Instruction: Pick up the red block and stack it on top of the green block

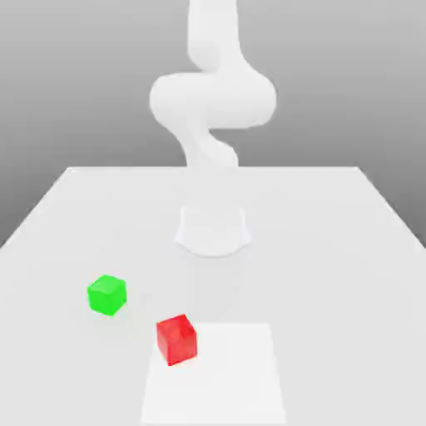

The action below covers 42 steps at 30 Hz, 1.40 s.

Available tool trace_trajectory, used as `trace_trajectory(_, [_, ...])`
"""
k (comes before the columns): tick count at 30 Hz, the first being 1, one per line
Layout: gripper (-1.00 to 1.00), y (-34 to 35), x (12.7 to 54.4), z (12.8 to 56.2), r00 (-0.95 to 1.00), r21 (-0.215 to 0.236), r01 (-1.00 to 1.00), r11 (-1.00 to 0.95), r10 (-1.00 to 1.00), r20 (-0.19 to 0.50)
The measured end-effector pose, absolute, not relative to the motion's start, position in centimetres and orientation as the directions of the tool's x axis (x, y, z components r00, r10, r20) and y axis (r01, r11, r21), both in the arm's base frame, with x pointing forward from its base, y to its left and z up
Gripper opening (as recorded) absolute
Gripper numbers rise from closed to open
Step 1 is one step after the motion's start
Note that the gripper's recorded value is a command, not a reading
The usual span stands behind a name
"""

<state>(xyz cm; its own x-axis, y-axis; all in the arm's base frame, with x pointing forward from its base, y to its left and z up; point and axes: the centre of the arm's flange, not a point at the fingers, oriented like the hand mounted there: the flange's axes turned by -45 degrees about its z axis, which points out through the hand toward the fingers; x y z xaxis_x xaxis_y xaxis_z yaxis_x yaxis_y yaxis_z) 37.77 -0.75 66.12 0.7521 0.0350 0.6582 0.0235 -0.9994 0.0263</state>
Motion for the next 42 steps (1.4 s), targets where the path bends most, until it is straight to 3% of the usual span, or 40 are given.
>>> trace_trajectory(5, [0.00,-2.4,42.6,53.7,0.855,0.086,0.124,-0.989,0.150,0.497])
trace_trajectory(9, [0.00,-3.7,43.7,43.7,0.903,0.100,0.216,-0.971,0.237,0.357])
trace_trajectory(13, [0.00,-4.8,42.5,33.7,0.923,0.082,0.316,-0.945,0.326,0.206])
trace_trajectory(18, [0.00,-5.8,37.9,22.7,0.903,0.016,0.428,-0.904,0.428,0.030])
trace_trajectory(23, [0.00,-5.3,37.1,19.2,0.892,-0.050,0.452,-0.891,0.452,0.007])
trace_trajectory(28, [0.00,-5.2,37.1,17.1,0.894,-0.077,0.446,-0.891,0.447,0.006])
trace_trajectory(33, [0.00,-5.3,36.9,15.4,0.895,-0.068,0.444,-0.893,0.445,0.002])
trace_trajectory(38, [0.00,-5.7,36.8,14.2,0.894,-0.023,0.447,-0.894,0.447,0.000])
trace_trajectory(39, [-1.00,-5.8,36.8,14.1,0.894,-0.011,0.448,-0.894,0.448,0.000])
trace_trajectory(42, [-1.00,-5.7,36.7,14.1,0.894,-0.012,0.448,-0.894,0.448,-0.001])
